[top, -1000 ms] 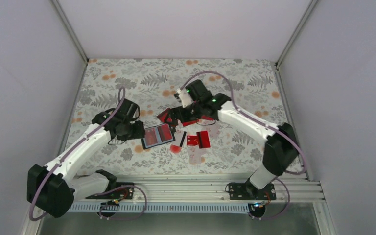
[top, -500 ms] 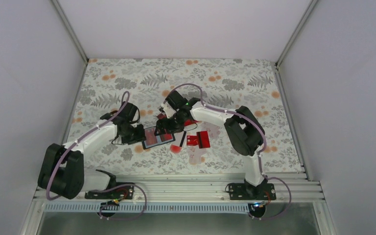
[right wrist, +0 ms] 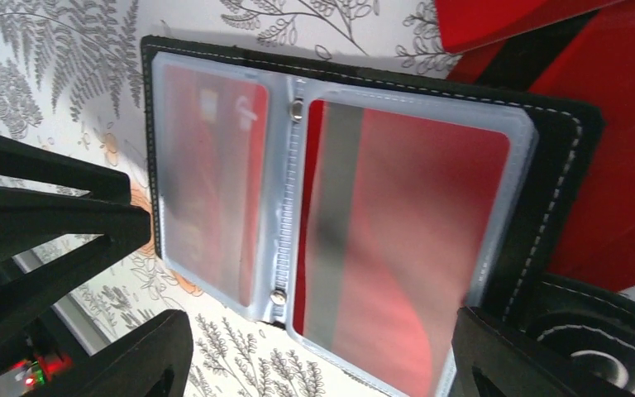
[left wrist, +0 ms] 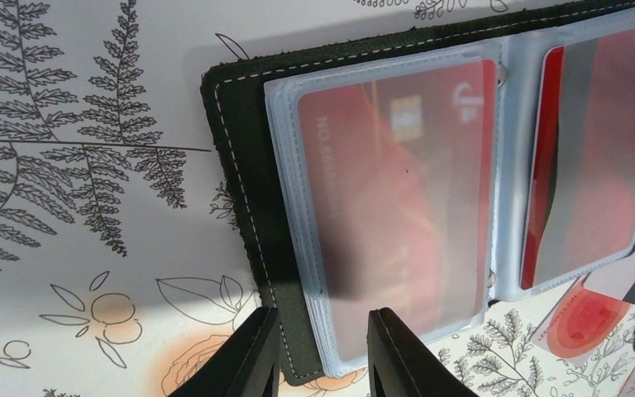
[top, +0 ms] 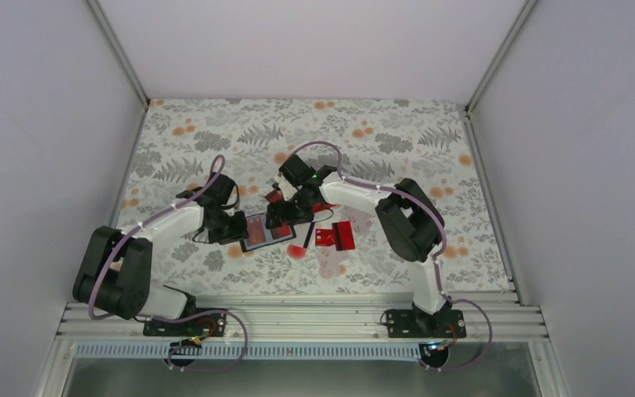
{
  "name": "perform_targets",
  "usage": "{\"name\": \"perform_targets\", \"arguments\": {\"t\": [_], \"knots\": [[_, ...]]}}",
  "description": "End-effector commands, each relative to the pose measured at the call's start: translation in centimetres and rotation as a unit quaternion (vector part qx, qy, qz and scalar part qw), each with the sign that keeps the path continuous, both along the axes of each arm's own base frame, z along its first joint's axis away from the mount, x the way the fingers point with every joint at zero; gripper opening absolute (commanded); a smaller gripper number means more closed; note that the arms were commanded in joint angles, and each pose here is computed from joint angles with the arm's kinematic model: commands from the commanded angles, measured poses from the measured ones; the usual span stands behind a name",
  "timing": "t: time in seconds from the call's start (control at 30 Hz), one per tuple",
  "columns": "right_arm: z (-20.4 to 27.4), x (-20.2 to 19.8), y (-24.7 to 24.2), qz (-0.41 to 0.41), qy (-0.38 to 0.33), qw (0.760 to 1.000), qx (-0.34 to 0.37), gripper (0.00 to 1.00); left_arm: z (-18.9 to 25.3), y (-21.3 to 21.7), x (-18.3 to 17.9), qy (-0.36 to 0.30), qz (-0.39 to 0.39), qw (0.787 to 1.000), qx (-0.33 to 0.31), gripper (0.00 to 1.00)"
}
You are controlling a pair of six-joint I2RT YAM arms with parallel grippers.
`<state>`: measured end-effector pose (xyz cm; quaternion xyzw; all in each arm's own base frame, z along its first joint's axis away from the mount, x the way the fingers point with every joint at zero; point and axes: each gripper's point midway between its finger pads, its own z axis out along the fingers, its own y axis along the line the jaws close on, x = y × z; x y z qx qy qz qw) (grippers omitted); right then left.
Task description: Put the credit cards into the card holder
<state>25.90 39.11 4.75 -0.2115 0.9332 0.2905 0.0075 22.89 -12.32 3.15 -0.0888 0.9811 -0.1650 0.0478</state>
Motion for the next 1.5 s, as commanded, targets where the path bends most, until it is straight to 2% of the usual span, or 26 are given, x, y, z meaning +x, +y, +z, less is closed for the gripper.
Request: {"name": "perform_targets", "arguments": {"t": [0.0,0.57,0.83,1.07,1.47], "knots": [[-0.9,0.8,-0.7,-0.010,-0.010,0.999,-0.029,0.80,-0.9,0.1,-0.1,0.006,-0.001,1.000,0.002,0.29],[-1.9,-0.3,-0.7,0.009,0.009,1.000,-0.020,0.80,-1.7,0.1,-0.2,0.020,-0.001,1.000,0.004,0.28],[-3.3,-0.1,-2.5,-0.003,-0.003,0.998,-0.070,0.80,-2.2,0.2,-0.4,0.027,0.000,1.000,0.007,0.24],[-1.8,-1.5,-0.6,0.026,0.022,0.999,0.006,0.78,-3.0,0.2,-0.7,0.039,-0.003,0.999,0.010,0.19],[3.0,-1.0,1.4,0.041,-0.006,0.996,0.080,0.74,-3.3,0.2,-0.8,0.046,-0.003,0.999,0.011,0.18]]}}
